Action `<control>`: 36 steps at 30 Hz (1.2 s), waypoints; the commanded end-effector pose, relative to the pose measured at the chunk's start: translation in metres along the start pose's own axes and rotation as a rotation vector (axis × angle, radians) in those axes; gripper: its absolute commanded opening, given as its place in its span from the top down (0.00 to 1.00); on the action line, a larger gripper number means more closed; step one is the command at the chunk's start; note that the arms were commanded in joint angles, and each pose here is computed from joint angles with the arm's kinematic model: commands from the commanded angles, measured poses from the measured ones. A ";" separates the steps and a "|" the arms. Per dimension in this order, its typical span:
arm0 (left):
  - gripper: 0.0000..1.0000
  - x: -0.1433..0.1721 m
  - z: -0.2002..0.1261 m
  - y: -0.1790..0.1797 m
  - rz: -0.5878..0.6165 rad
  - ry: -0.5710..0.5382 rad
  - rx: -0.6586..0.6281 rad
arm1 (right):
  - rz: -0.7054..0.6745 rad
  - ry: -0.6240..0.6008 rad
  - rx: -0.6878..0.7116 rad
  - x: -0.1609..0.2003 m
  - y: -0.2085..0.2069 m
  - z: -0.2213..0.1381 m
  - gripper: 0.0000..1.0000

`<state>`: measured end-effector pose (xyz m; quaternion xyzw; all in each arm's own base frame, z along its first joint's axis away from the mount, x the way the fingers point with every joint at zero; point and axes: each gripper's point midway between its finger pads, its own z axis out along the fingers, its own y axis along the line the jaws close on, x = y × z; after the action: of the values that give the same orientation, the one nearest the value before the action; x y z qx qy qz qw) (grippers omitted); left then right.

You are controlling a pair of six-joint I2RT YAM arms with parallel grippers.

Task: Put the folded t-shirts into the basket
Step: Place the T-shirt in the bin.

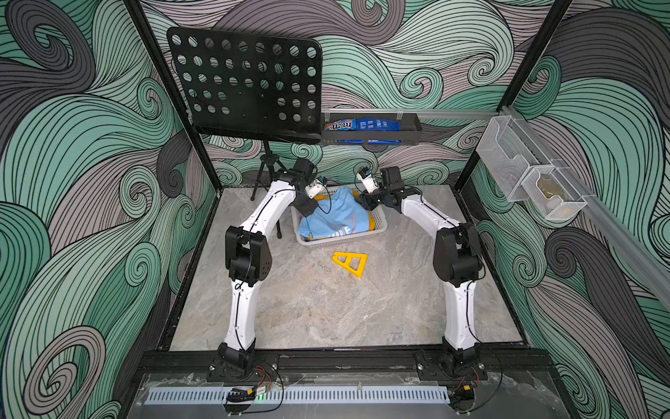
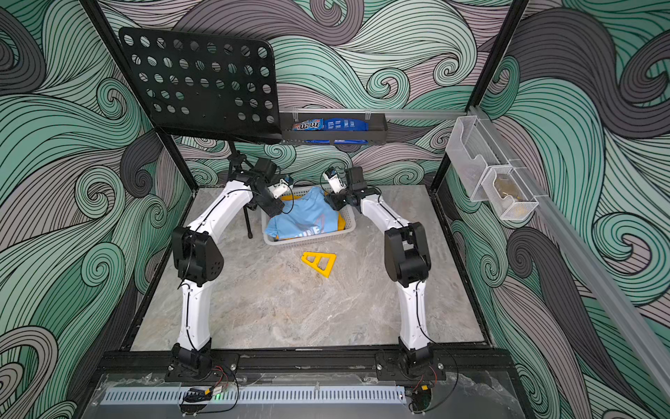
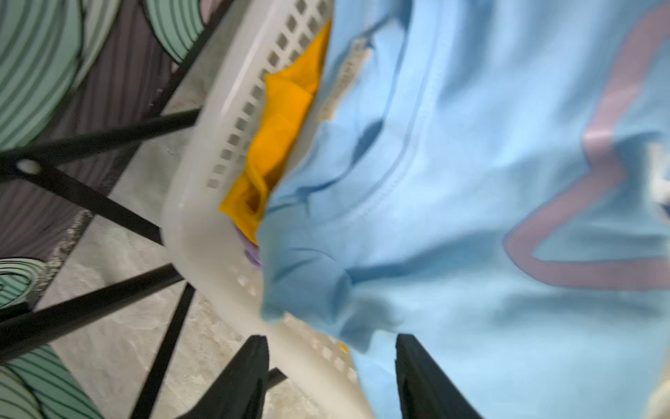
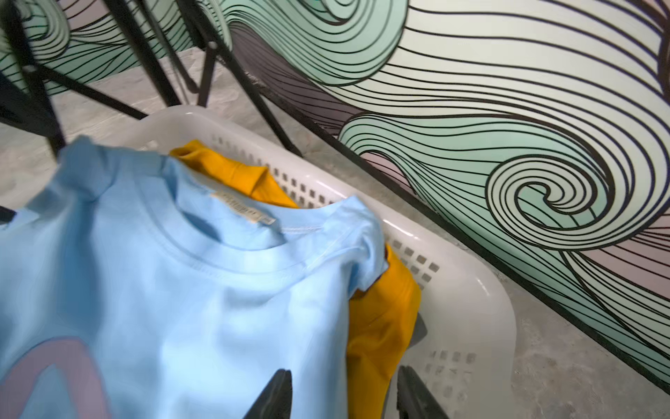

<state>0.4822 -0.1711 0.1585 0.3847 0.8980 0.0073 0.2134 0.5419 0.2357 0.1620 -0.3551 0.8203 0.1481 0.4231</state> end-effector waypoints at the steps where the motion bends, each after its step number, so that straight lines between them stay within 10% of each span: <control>1: 0.42 -0.026 -0.019 -0.020 0.030 -0.183 0.061 | -0.078 -0.083 -0.046 -0.020 0.027 -0.007 0.56; 18: 0.34 0.033 0.075 -0.013 -0.013 0.171 0.076 | 0.045 0.224 -0.035 0.083 -0.012 0.066 0.55; 36: 0.19 0.023 -0.085 -0.021 -0.084 -0.130 0.042 | -0.057 -0.007 0.016 -0.018 -0.015 -0.114 0.29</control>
<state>0.4315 -0.1678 0.1981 0.3598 0.9029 -0.0416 0.2316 0.5085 0.1891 0.2272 -0.3740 0.8143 0.1461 0.4193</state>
